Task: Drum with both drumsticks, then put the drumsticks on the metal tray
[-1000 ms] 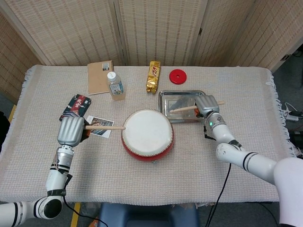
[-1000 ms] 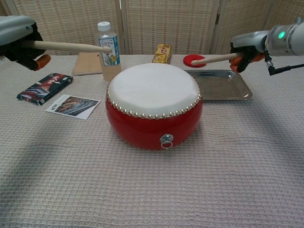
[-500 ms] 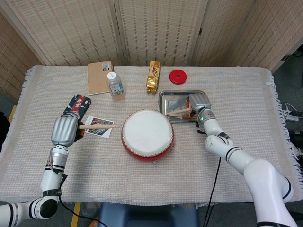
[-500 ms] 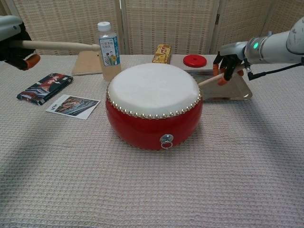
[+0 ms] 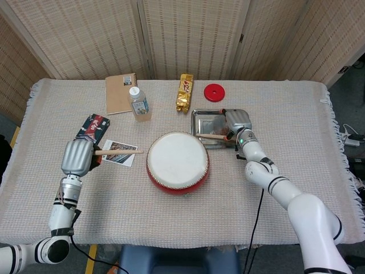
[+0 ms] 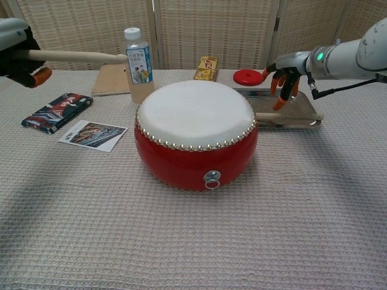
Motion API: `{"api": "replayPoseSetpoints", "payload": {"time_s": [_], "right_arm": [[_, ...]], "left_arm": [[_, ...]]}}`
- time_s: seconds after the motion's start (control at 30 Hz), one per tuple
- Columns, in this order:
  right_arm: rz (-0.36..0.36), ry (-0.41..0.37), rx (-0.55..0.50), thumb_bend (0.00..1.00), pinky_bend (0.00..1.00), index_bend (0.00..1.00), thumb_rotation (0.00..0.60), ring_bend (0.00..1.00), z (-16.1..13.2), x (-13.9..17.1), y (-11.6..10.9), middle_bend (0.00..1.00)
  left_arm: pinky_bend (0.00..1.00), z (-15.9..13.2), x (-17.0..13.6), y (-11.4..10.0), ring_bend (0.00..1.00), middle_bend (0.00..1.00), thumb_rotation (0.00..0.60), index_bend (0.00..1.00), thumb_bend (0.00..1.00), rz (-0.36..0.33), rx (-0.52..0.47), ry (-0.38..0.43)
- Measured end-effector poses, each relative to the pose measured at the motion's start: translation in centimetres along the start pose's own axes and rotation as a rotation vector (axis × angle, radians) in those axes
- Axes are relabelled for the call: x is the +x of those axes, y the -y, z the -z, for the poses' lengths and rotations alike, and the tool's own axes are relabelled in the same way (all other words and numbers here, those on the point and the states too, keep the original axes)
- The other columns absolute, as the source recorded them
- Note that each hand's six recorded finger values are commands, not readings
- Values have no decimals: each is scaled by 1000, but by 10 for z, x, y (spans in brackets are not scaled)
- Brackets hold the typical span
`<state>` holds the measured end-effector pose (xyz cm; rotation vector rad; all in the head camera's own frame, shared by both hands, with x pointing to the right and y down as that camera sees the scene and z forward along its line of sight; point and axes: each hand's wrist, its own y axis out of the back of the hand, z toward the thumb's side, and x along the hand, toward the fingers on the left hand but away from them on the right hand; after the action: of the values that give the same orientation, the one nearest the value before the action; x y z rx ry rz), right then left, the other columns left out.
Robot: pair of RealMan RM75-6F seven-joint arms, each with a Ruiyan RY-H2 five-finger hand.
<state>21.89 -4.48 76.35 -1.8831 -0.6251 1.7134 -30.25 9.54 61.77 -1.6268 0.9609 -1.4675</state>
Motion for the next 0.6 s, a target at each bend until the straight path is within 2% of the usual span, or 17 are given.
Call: {"api": "replayPoseSetpoints", "payload": {"time_s": [0.17,0.3,0.37,0.53,0.6], "right_arm": [[15,-66,-30,94,439,139,600,170,-9,19,-15,284],[21,-143,-55,93,513,148,600,212,-22,48,-28,284],[22,-187,-73,93,580,159,600,264,-30,68,-37,284],[34,-277,-133,93,832,228,600,493,-41,128,-65,291],[48,-297,-149,93,884,257,600,560,-43,148,-76,315]], "left_arm": [[1000,-13,2,-2,1000,1000,600,1000,534,-6,-2,27],[1000,-25,4,-1,1000,1000,600,1000,533,-3,1,47],[1000,-33,5,0,1000,1000,600,1000,532,0,4,59],[1000,-54,6,2,1000,1000,600,1000,529,4,24,82],[1000,-63,7,3,1000,1000,600,1000,529,6,29,87]]}}
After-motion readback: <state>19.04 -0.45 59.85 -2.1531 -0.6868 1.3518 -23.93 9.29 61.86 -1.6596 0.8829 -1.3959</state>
